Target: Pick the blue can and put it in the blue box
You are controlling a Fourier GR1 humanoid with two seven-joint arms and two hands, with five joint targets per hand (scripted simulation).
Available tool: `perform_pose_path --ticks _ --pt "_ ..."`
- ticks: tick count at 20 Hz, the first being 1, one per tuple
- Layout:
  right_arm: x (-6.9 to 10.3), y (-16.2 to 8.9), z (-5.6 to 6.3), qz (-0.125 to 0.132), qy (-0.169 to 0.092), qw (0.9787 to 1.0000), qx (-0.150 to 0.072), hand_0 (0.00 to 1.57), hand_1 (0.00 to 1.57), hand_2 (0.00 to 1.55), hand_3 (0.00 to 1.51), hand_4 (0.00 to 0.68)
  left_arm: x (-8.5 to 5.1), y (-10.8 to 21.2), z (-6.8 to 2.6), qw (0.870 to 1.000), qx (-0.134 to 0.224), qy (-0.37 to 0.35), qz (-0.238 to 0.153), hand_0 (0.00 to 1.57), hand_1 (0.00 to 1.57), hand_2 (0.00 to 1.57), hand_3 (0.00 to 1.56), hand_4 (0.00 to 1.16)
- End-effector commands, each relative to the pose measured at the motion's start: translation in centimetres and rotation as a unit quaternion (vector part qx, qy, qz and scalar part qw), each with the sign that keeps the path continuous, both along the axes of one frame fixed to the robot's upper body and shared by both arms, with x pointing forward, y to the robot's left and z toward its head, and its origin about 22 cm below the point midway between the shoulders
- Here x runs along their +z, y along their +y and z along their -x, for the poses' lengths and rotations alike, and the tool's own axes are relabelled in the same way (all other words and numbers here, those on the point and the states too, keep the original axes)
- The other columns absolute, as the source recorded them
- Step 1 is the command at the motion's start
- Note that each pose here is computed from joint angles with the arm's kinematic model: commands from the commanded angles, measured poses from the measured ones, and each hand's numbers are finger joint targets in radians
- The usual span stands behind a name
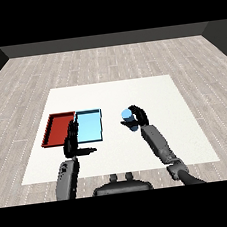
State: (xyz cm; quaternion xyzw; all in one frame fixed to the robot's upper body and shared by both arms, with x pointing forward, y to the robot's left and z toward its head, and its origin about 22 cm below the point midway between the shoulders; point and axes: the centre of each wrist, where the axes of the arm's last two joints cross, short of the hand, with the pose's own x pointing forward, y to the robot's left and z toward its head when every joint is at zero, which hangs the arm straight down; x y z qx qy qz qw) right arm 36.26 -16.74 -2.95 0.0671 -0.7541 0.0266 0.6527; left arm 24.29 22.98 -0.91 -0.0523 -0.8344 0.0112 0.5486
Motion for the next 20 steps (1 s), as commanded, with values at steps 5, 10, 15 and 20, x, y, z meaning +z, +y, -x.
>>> perform_pose_path --ticks 5,10,15,20 --pt "4.6 1.6 -0.7 -0.002 -0.087 0.9957 0.032 1.43 1.43 1.44 1.42 0.666 -0.7 -3.5 -0.55 0.998 -0.054 0.039 0.009 0.0 0.0 0.0 0.0 0.0" --pt "5.4 2.8 1.0 -0.012 -0.081 0.9961 0.032 1.43 1.43 1.45 1.42 0.66 0.4 -5.3 -2.54 0.996 -0.065 0.058 -0.005 0.0 0.0 0.0 0.0 0.0" --pt "5.9 5.6 3.8 -0.011 -0.09 0.995 0.04 1.43 1.43 1.45 1.42 0.659 -0.1 -6.1 -2.41 0.996 -0.063 0.062 0.001 0.0 0.0 0.0 0.0 0.0" --pt "7.3 5.3 1.3 -0.002 -0.091 0.9948 0.047 1.43 1.43 1.43 1.41 0.661 0.4 -7.8 -3.54 0.994 -0.088 0.056 -0.019 0.0 0.0 0.0 0.0 0.0"
